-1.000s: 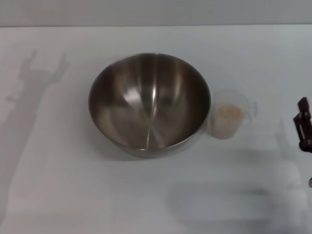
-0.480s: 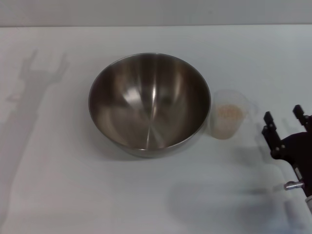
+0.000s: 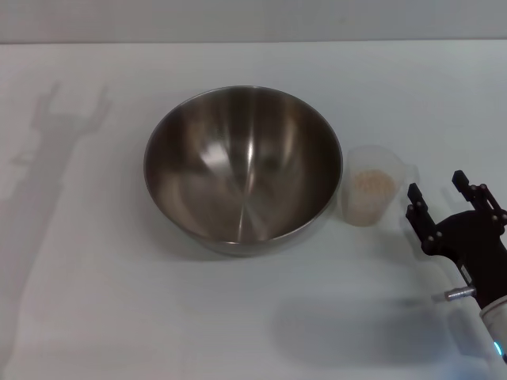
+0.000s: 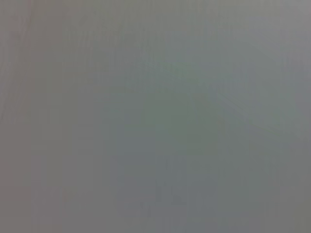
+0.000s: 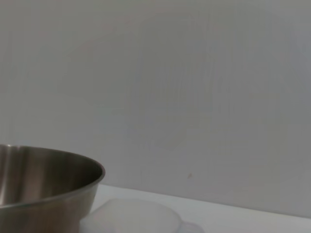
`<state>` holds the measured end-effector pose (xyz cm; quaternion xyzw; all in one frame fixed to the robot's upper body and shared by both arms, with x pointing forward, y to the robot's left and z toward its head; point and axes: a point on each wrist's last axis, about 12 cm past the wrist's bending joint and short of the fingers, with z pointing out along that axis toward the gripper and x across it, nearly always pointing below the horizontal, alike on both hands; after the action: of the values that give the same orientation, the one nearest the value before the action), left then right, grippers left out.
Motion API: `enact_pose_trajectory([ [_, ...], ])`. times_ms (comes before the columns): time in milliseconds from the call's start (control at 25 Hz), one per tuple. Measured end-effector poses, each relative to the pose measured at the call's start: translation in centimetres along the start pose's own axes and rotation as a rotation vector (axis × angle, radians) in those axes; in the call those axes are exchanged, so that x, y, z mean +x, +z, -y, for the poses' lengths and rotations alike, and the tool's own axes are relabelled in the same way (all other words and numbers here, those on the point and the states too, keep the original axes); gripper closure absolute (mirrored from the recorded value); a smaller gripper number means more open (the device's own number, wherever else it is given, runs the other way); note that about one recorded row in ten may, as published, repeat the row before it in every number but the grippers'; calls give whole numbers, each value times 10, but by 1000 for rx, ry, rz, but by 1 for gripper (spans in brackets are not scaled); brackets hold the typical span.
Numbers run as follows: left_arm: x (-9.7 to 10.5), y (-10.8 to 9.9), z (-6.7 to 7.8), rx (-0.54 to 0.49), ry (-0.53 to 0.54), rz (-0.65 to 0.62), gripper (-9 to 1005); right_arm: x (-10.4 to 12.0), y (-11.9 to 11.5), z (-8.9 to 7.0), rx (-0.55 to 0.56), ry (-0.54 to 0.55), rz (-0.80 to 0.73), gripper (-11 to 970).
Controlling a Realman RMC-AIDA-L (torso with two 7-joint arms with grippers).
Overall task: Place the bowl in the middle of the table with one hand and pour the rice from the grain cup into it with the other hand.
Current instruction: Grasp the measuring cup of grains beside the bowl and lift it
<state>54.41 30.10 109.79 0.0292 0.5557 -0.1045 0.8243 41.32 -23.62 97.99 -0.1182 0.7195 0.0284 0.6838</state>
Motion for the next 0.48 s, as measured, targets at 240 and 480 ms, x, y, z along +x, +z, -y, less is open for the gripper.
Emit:
enact_pose_trajectory([
  [240, -1, 0, -2, -15, 1, 4, 164, 1, 8, 1, -18, -16, -18, 323],
  [480, 0, 0, -3, -21, 8, 4, 164, 0, 14, 3, -20, -20, -14, 335],
])
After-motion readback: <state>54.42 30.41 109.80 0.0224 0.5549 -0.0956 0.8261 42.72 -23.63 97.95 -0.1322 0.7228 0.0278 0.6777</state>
